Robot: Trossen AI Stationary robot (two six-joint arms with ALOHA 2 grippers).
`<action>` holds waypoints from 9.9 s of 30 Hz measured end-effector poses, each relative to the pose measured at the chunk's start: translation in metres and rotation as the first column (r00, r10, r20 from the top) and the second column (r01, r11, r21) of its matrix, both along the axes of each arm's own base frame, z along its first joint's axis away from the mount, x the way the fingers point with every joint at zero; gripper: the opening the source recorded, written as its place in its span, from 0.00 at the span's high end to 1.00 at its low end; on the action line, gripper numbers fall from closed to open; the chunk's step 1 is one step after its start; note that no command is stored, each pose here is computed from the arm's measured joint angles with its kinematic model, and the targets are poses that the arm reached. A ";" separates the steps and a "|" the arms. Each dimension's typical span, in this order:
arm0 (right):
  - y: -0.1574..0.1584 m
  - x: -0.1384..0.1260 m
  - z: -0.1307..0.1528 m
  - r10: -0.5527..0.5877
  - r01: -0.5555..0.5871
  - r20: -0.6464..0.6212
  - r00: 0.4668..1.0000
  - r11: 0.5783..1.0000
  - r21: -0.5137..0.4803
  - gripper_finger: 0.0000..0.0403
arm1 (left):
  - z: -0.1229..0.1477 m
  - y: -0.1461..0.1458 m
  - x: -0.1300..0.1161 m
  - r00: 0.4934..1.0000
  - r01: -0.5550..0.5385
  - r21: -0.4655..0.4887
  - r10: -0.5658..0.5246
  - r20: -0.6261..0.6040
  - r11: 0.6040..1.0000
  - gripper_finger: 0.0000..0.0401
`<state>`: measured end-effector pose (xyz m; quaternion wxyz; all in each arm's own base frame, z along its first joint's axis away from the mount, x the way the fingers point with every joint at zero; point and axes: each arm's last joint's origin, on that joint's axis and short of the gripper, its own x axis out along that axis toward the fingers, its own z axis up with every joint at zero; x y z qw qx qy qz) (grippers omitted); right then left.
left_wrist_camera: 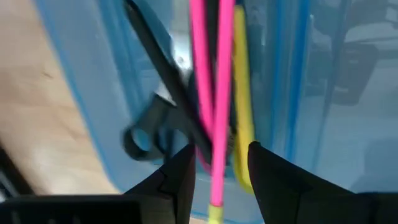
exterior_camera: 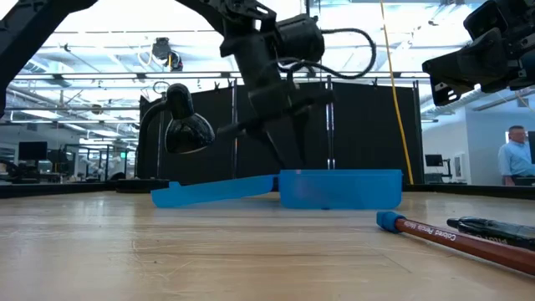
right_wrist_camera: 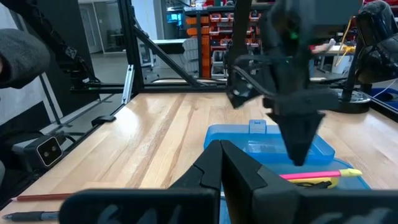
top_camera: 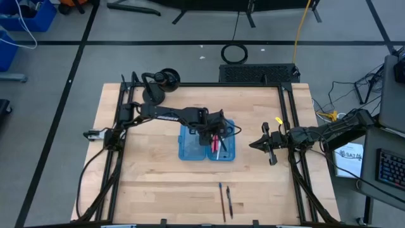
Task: Pick & place school supplies into a supply box
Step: Put the pink pencil into the blue supply box, then put the black pen into the blue supply box
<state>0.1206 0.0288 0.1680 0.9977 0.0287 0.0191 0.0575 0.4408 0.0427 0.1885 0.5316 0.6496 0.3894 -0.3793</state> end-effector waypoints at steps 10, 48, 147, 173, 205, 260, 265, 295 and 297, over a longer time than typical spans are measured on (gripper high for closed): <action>0.000 0.000 0.000 -0.001 0.001 -0.003 1.000 1.000 0.001 1.00 | -0.018 0.010 0.007 1.000 0.026 0.012 -0.026 -0.005 1.000 0.63; 0.000 0.001 -0.003 -0.002 0.001 -0.031 1.000 1.000 -0.007 1.00 | -0.042 0.021 0.015 0.998 -0.063 0.167 0.066 -0.014 0.984 0.61; 0.034 0.052 0.077 -0.139 0.138 0.003 0.990 0.981 -0.139 1.00 | -0.010 -0.044 -0.314 0.473 0.157 -0.966 0.843 0.257 0.207 0.99; 0.155 0.148 0.154 -0.234 0.204 -0.495 0.837 0.972 -0.114 1.00 | 0.003 -0.048 -0.344 0.408 0.282 -0.928 0.846 0.345 0.242 0.91; 0.280 0.230 0.044 0.003 0.924 -0.976 0.218 0.322 0.207 0.85 | -0.002 -0.048 -0.343 0.450 0.233 -0.967 0.870 0.201 0.103 0.91; 0.223 0.189 -0.075 -0.011 0.920 -0.973 -0.232 0.324 -0.223 0.95 | -0.003 -0.050 -0.343 0.518 0.229 -0.968 0.829 0.212 0.104 0.91; 0.220 0.191 -0.071 -0.025 0.918 -0.980 -0.196 0.348 -0.192 0.95 | -0.003 -0.050 -0.343 0.518 0.228 -0.968 0.829 0.209 0.101 0.91; 0.033 0.233 0.094 -0.277 0.907 -0.916 0.290 0.386 0.170 0.95 | -0.003 -0.048 -0.343 0.463 0.225 -0.971 0.868 0.179 0.080 0.91; 0.005 0.239 0.090 -0.267 0.911 -0.928 0.260 0.385 0.145 0.95 | -0.003 -0.048 -0.343 0.453 0.224 -0.971 0.873 0.180 0.084 0.91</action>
